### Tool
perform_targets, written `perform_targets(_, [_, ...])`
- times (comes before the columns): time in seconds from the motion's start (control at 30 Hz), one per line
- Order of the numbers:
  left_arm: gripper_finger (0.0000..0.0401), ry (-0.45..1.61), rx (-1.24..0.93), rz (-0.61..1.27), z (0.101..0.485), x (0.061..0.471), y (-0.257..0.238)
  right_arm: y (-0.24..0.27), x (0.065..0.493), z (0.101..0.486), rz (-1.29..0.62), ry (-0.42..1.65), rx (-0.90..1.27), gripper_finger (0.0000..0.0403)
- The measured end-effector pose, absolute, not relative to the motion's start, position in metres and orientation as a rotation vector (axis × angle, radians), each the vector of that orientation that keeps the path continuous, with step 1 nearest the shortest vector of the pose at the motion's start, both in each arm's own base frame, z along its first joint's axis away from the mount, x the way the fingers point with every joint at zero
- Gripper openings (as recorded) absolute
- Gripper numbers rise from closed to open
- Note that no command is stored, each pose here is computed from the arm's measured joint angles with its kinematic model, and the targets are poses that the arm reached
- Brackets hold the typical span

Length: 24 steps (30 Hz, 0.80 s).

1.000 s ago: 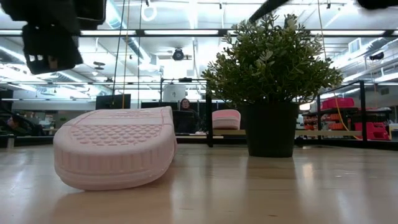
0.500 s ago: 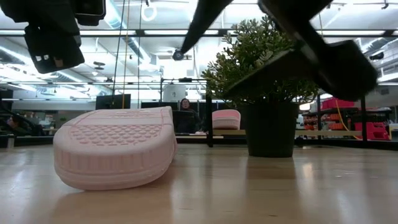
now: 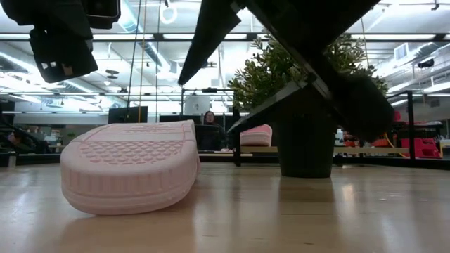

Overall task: Pick and place slides into the shelf
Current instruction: Put the pink slide on the shelf

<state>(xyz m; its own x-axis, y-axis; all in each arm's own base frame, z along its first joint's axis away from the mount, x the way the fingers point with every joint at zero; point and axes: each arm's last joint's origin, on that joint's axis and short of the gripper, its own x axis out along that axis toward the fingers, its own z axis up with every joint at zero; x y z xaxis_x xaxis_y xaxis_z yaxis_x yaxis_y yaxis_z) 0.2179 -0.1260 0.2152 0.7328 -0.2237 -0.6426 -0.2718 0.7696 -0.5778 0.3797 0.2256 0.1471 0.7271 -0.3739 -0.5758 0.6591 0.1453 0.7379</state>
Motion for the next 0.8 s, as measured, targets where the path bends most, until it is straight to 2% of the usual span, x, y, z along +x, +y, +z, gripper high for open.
perform_targets(0.47, [0.0156,0.736,-0.734,0.052,0.217,0.223,-0.119,0.222,0.402,0.117,-0.684,0.333,1.254,0.0284])
perform_targets(0.8, [0.0158,0.74,-0.739,0.045,0.217,0.224,-0.118,0.222,0.403,0.116,-0.666,0.355,1.256,0.0278])
